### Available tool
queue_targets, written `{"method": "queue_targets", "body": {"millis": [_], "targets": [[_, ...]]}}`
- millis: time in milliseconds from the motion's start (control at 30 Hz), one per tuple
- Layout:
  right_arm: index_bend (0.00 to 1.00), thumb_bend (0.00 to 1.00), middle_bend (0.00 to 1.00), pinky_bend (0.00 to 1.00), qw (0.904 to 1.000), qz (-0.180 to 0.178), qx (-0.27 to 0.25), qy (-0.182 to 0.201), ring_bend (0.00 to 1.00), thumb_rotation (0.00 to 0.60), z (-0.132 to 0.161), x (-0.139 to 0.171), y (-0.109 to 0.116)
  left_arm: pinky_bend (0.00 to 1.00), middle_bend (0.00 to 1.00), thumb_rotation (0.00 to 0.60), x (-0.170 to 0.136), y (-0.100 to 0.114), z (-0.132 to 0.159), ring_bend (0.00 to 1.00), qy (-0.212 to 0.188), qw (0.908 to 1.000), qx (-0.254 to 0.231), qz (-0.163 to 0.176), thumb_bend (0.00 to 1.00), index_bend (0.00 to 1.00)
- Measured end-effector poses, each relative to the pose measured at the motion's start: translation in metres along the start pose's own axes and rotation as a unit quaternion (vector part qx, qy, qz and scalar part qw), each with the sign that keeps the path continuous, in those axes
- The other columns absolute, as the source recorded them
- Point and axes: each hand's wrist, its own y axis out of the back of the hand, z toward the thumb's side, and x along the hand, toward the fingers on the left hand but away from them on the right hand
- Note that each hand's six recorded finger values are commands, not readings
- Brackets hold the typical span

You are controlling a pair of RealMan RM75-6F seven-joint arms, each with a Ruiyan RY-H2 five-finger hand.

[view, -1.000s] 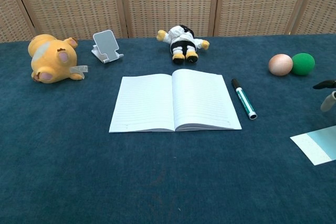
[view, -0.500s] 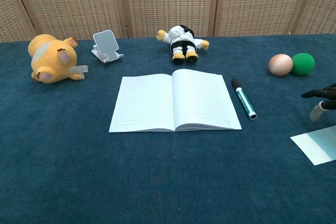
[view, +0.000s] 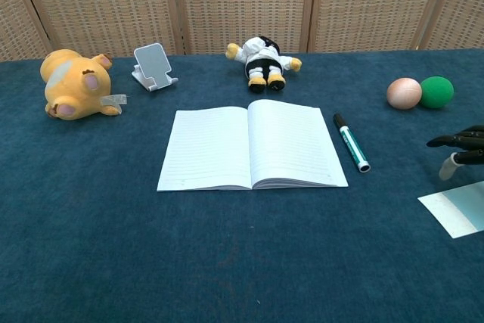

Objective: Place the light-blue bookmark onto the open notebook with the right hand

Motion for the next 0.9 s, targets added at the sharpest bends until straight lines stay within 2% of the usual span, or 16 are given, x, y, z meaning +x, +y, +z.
{"method": "queue_targets", "body": {"millis": [900], "targets": [[0.27, 0.00, 0.00, 0.00, 1.0000, 0.008, 0.000, 0.005, 0.00, 0.600, 0.011, -0.011, -0.006, 0.00, 0.00, 0.600, 0.000, -0.002, -0.001, 0.00, -0.001, 1.0000, -0.001, -0.007, 0.00, 0.00]]}}
